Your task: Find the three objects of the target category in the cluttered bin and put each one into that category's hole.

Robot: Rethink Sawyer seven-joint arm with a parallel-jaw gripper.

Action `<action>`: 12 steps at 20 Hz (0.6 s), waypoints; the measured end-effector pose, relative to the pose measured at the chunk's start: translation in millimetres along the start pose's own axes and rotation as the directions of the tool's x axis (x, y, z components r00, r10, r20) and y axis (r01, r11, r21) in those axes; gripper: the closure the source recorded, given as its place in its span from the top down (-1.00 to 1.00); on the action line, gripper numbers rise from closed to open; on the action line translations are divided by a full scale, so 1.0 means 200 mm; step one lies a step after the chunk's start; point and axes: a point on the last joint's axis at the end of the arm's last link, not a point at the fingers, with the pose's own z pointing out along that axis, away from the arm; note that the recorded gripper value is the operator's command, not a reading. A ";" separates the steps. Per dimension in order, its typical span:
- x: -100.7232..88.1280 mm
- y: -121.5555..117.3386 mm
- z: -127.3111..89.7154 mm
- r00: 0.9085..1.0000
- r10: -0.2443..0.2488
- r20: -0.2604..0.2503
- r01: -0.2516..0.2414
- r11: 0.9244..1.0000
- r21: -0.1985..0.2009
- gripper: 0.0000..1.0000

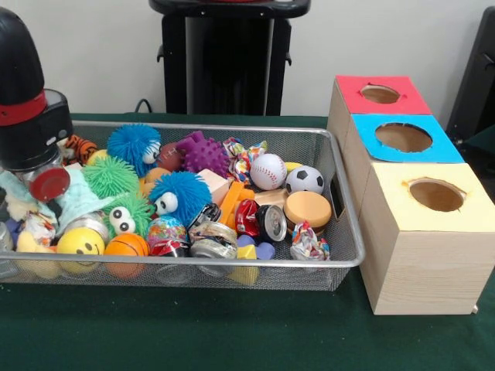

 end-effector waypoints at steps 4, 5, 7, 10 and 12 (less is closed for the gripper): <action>0.06 0.03 0.01 1.000 0.000 -0.020 0.000 1.000 -0.005 1.00; 0.07 0.04 0.01 1.000 -0.002 -0.021 0.002 1.000 -0.005 1.00; 0.09 0.06 0.01 1.000 -0.011 -0.022 0.010 1.000 -0.006 1.00; 0.14 0.10 0.01 1.000 -0.024 -0.016 0.024 1.000 -0.006 1.00; 0.17 0.14 0.01 0.999 -0.031 -0.011 0.031 0.999 -0.012 1.00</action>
